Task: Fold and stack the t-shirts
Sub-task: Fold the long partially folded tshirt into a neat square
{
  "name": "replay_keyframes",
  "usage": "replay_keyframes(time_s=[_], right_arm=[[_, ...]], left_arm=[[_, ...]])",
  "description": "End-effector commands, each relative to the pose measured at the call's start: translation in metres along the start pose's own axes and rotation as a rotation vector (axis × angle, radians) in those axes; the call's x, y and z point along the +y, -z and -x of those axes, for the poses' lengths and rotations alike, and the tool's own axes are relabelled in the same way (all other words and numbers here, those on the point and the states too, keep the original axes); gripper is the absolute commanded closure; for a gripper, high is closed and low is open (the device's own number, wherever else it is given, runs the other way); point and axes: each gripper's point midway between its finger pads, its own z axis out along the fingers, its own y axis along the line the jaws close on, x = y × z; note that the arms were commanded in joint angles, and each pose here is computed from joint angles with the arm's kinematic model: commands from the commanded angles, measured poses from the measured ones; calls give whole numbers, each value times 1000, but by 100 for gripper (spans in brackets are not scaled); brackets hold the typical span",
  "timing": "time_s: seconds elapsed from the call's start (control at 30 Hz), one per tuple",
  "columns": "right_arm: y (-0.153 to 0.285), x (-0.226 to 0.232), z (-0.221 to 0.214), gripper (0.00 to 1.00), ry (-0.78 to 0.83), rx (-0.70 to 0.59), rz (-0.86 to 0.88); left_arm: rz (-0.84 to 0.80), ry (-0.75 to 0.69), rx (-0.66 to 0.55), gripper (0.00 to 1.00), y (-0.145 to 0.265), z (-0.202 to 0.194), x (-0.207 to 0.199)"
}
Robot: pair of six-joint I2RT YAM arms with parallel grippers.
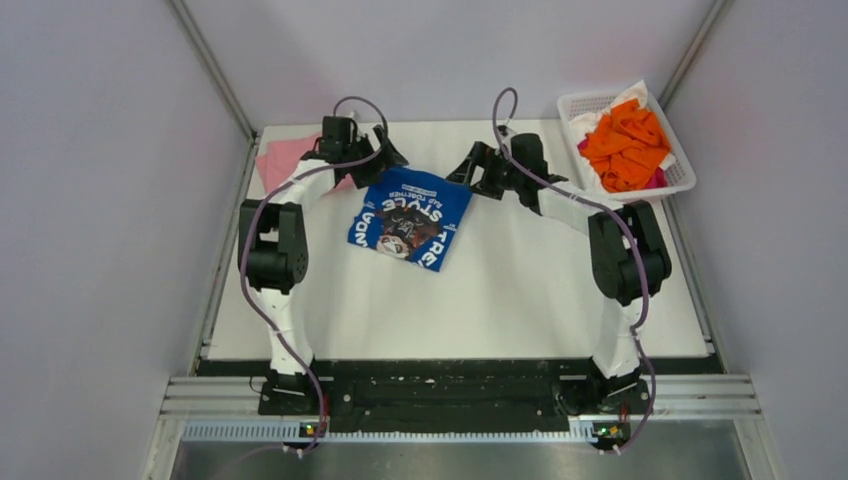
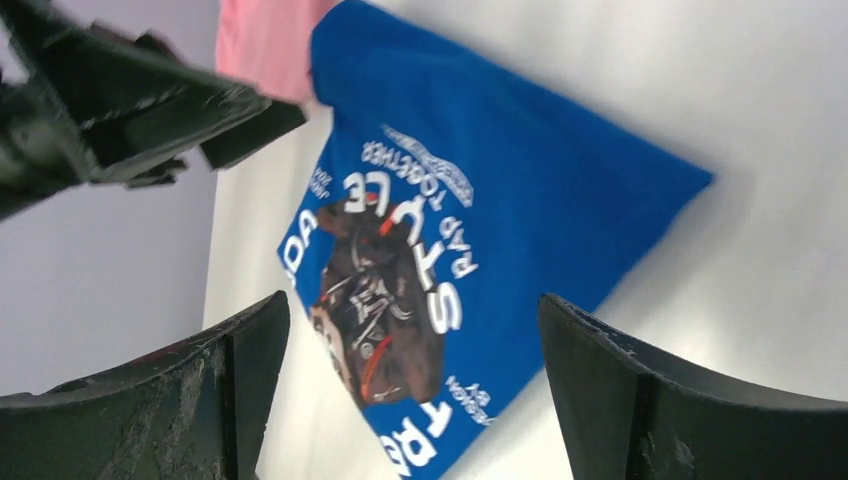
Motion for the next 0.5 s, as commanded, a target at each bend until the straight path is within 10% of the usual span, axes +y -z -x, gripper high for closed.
replay_keyframes(time_s=[0.0,0.47], right_arm=[[-10,30,-14,7,63,26,72],[-80,-34,-61,1,109,213,-80]], left_arm=[[-112,-52,-29,1,-21,25,-29],[190,82,89,1,-90,-2,64]])
